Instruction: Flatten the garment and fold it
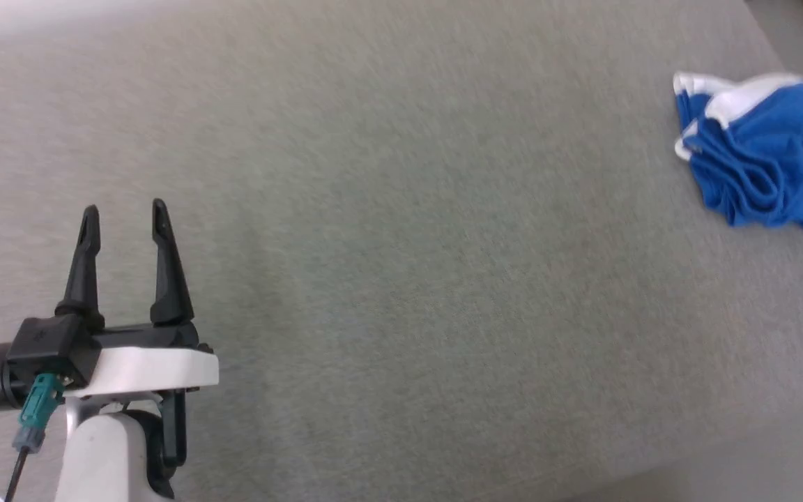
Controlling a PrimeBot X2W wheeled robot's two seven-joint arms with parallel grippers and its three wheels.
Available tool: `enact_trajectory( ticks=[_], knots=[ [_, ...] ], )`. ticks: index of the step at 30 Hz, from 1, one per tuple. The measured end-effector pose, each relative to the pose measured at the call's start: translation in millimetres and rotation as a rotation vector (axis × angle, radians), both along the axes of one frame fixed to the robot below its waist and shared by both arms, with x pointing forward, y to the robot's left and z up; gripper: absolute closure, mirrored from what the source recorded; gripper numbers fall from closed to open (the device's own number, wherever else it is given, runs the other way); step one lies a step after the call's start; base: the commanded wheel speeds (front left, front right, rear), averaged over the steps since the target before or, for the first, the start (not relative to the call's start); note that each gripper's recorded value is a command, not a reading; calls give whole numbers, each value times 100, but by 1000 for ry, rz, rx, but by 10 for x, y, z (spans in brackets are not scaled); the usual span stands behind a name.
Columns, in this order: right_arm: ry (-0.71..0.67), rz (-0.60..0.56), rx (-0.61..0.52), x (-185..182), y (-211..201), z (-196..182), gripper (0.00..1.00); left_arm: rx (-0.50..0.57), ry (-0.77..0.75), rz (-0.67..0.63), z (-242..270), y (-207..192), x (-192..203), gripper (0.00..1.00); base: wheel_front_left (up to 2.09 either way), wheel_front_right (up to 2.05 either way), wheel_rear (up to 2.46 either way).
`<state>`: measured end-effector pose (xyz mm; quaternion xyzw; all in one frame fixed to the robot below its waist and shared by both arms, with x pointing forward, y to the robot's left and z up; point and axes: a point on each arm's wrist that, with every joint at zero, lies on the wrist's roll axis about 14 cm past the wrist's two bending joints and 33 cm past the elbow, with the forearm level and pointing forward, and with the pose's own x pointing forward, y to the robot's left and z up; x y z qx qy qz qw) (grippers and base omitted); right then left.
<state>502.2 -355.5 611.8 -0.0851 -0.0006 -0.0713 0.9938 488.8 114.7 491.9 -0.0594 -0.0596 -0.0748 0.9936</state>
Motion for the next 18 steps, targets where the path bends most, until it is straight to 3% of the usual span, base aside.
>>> enact_trajectory(
  ticks=[5, 10, 12, 18],
  knots=[
    [-250, 159, 91, -116, 721, 367, 0, 3, -91, 67, 418, 232, -175, 0, 0, 0, 0],
    [-401, 278, 209, -244, 1422, 399, 0, 21, -135, 148, 643, 532, -371, 0, 0, 0, 0],
    [-407, 286, 289, -296, 1601, 281, 0, 17, -141, 190, 695, 660, -447, 0, 0, 0, 0],
    [-343, 273, 345, -460, 1839, -116, 0, 9, -147, 272, 779, 918, -673, 0, 0, 0, 0]
  ],
)
